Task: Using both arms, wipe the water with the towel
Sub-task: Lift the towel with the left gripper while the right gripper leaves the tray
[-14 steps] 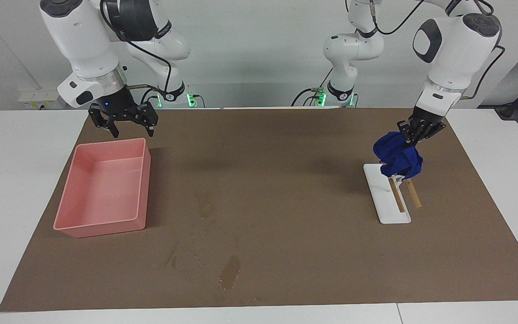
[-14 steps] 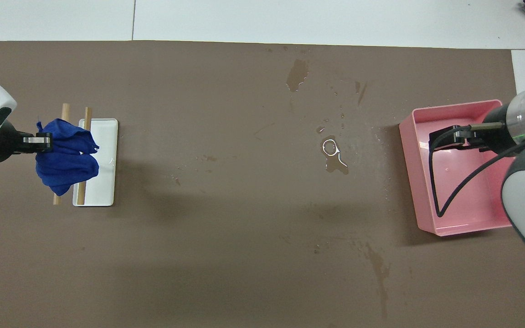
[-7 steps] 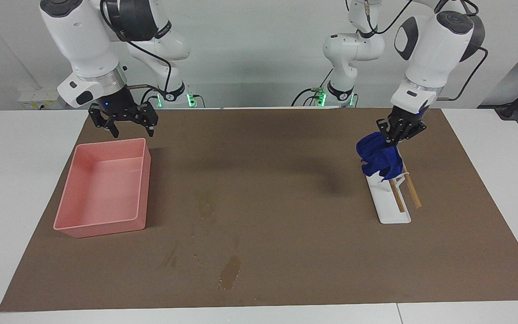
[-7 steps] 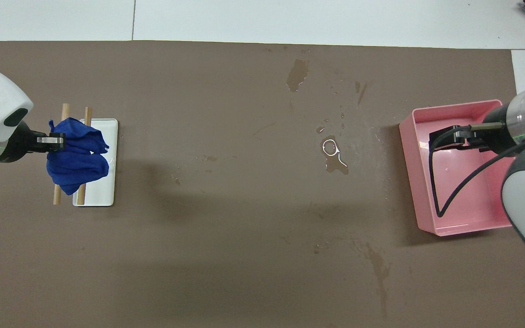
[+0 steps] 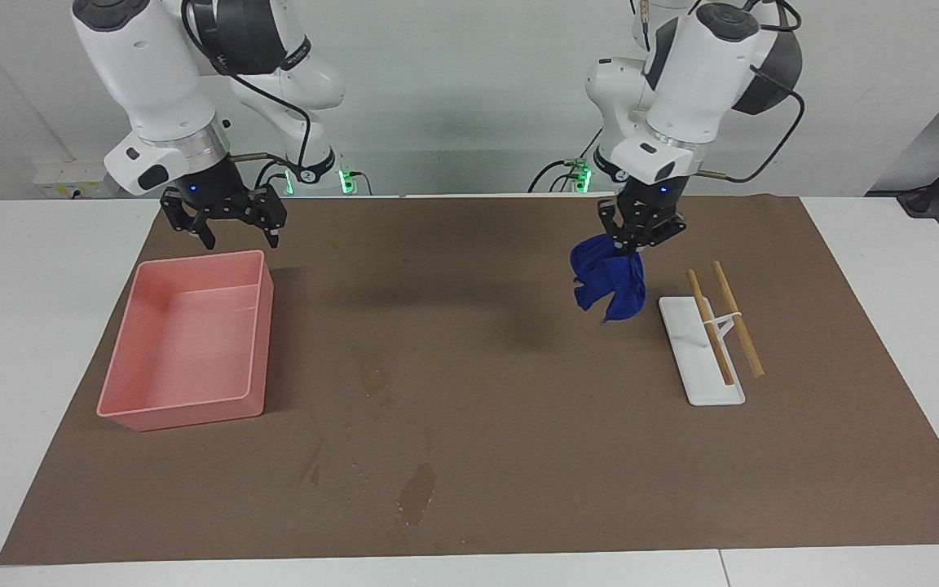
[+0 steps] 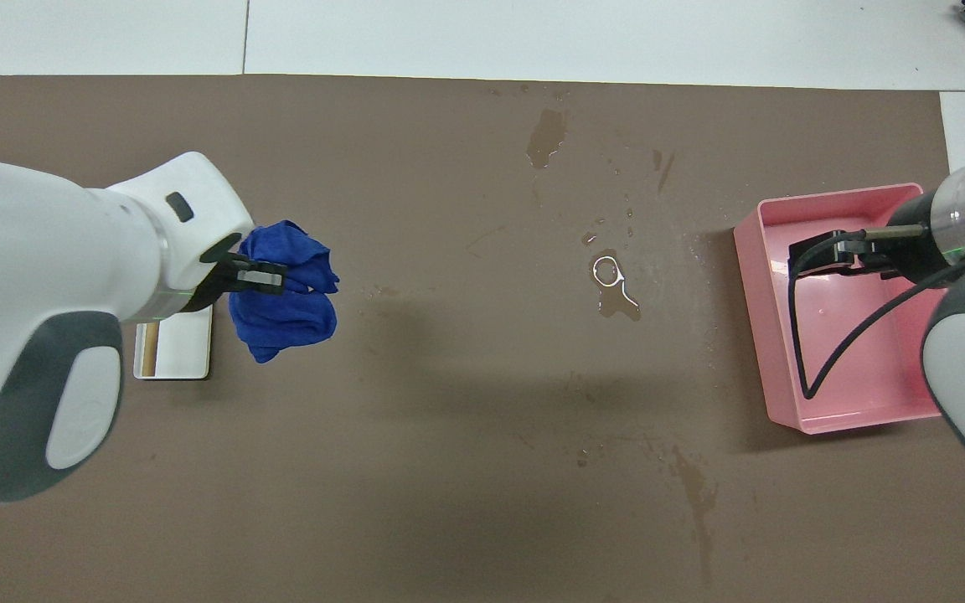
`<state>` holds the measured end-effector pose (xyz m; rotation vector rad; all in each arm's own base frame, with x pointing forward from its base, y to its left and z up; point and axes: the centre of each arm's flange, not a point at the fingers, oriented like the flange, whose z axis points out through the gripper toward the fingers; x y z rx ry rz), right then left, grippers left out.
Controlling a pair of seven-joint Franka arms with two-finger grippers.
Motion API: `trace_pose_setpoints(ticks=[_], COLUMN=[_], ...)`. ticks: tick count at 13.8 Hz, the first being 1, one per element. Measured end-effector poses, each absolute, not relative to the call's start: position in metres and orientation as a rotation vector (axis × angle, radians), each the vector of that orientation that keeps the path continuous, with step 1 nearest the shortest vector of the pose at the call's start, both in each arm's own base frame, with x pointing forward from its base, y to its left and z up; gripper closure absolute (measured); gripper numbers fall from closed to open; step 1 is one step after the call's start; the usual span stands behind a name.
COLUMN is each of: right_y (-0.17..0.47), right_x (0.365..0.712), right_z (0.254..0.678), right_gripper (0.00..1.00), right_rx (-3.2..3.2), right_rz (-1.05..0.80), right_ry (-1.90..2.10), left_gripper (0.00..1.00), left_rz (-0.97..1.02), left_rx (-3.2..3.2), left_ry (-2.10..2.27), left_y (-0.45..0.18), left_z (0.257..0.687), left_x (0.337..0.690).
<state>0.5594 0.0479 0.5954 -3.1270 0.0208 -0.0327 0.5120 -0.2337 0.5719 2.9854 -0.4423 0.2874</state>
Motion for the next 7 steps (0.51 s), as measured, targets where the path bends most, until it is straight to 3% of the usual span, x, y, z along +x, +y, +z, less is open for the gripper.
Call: trace_pose_setpoints(ticks=[7], right_y=[0.034], right_x=[0.559], right_z=[0.598], right_gripper=[0.00], right_rx=[-3.127], right_rz=[-0.029], right_ry=[0.058], left_gripper=[0.91], left_rz=[0.391], left_rx=[2.882], left_ry=[-0.668], left_y=[-0.324], left_z=[0.592], left_x=[0.475])
